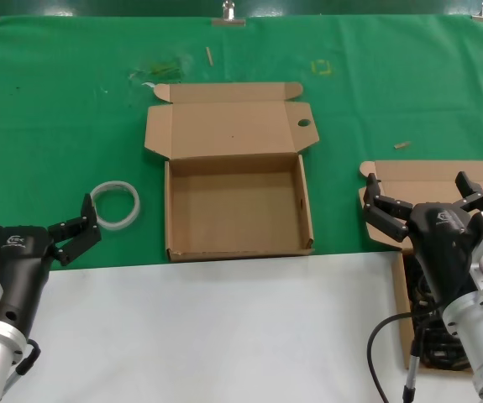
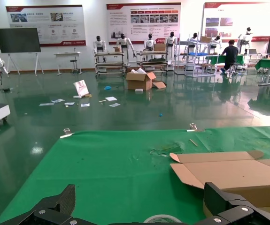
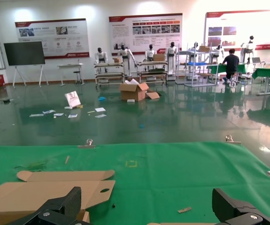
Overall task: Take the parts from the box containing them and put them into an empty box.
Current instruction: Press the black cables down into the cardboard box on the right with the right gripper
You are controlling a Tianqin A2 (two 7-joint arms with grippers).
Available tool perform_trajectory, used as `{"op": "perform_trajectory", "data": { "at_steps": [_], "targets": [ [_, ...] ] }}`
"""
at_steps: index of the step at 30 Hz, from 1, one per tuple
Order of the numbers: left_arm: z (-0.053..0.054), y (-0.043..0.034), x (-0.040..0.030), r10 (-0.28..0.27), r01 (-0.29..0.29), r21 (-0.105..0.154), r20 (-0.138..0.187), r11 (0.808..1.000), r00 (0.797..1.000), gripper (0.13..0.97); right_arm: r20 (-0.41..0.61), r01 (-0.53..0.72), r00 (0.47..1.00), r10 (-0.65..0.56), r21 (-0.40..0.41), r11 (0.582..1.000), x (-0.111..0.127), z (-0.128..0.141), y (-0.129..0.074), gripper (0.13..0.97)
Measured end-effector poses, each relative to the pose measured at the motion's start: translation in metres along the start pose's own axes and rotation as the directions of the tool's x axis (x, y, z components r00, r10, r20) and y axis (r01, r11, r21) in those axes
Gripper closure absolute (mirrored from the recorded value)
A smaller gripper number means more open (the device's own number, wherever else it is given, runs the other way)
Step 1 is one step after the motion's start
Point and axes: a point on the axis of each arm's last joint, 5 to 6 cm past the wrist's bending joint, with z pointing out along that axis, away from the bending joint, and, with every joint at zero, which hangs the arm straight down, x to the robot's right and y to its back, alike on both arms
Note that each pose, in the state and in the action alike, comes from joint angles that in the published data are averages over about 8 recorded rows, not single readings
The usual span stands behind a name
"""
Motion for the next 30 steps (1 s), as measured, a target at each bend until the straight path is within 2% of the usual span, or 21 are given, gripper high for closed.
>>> {"op": "perform_trajectory", "data": {
  "at_steps": [9, 16, 20, 24, 27, 30],
  "targets": [
    [0.000, 0.0000, 0.0000, 0.000, 0.000, 0.000, 0.000, 1.000, 1.000, 0.132, -0.038, 0.006, 0.999, -0.006, -0.017, 1.000, -0.003, -0.002, 0.004, 0.130],
    [0.000, 0.0000, 0.0000, 0.000, 0.000, 0.000, 0.000, 1.000, 1.000, 0.132, -0.124, -0.008, 0.992, -0.001, -0.077, 0.997, -0.026, -0.012, 0.006, 0.130],
    [0.000, 0.0000, 0.0000, 0.000, 0.000, 0.000, 0.000, 1.000, 1.000, 0.132, -0.191, 0.011, 0.981, -0.042, -0.160, 0.987, -0.040, -0.025, 0.003, 0.130],
    [0.000, 0.0000, 0.0000, 0.000, 0.000, 0.000, 0.000, 1.000, 1.000, 0.132, -0.245, 0.066, 0.960, -0.135, -0.273, 0.960, -0.049, -0.037, -0.002, 0.130],
    [0.000, 0.0000, 0.0000, 0.000, 0.000, 0.000, 0.000, 1.000, 1.000, 0.132, -0.264, 0.126, 0.936, -0.233, -0.367, 0.922, -0.053, -0.042, -0.007, 0.130],
    [0.000, 0.0000, 0.0000, 0.000, 0.000, 0.000, 0.000, 1.000, 1.000, 0.132, -0.265, 0.199, 0.900, -0.347, -0.458, 0.866, -0.055, -0.045, -0.012, 0.130]
  ]
}}
